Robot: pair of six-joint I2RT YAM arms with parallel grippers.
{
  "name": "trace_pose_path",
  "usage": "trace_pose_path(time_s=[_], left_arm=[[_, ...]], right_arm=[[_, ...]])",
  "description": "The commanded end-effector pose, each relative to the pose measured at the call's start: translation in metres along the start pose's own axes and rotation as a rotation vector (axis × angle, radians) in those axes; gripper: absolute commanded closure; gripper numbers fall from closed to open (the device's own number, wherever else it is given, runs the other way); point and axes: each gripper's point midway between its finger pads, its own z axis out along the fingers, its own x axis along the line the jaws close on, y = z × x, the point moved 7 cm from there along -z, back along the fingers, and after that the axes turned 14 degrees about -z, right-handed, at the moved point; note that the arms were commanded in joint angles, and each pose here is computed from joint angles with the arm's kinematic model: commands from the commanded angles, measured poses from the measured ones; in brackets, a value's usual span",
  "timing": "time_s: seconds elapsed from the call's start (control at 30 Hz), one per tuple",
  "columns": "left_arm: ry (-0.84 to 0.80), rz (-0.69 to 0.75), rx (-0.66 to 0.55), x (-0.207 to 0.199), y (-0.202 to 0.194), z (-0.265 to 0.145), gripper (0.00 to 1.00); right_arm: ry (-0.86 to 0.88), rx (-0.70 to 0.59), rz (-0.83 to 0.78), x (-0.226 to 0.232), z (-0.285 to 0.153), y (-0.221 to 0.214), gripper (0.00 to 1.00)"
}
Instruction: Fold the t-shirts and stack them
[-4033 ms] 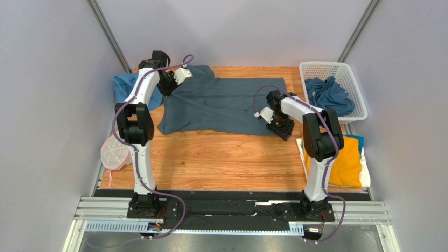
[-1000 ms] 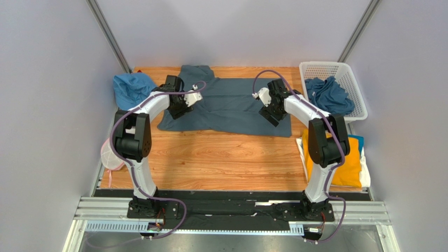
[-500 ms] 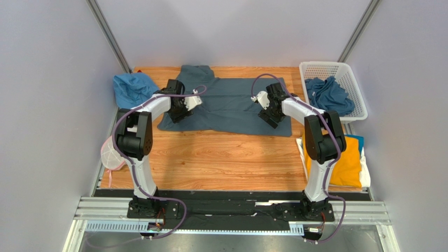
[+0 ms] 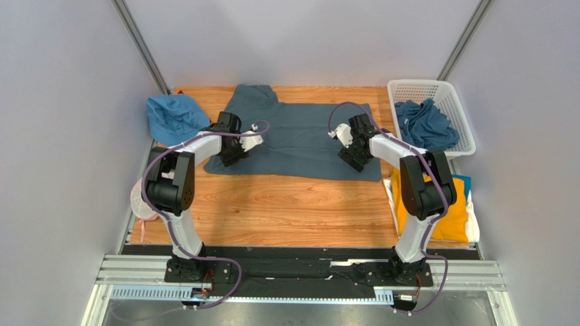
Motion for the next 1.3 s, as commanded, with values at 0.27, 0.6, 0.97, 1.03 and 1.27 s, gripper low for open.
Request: trace_pose_path(time_s=[0.27,0.6,0.97,1.03,1.27], left_arm=[[-0.056,0.025,0.015,-0.044,-0.021,-0.017,0.37],[-0.030,0.040,0.044,-0.063,-0.047,-0.022,0.36],[-0.017,0.037,0.041,-0.082,-0.068,-0.046,0.36],[-0.013,0.031,0.034,-0.086,-0.070,-0.051,0.36],[-0.020,0.016,0.030,-0.102,-0.082,-0.060,0.36]], right_arm=[[0.075,0.012,0.011,0.030,-0.008,-0.021,0.23],[0.107,-0.002,0.003,0.059,-0.018,-0.037,0.23],[0.121,-0.015,-0.013,0.082,-0.033,-0.050,0.23],[0.123,-0.018,-0.013,0.086,-0.035,-0.052,0.23],[0.142,-0.041,-0.017,0.106,-0.044,-0.056,0.23]])
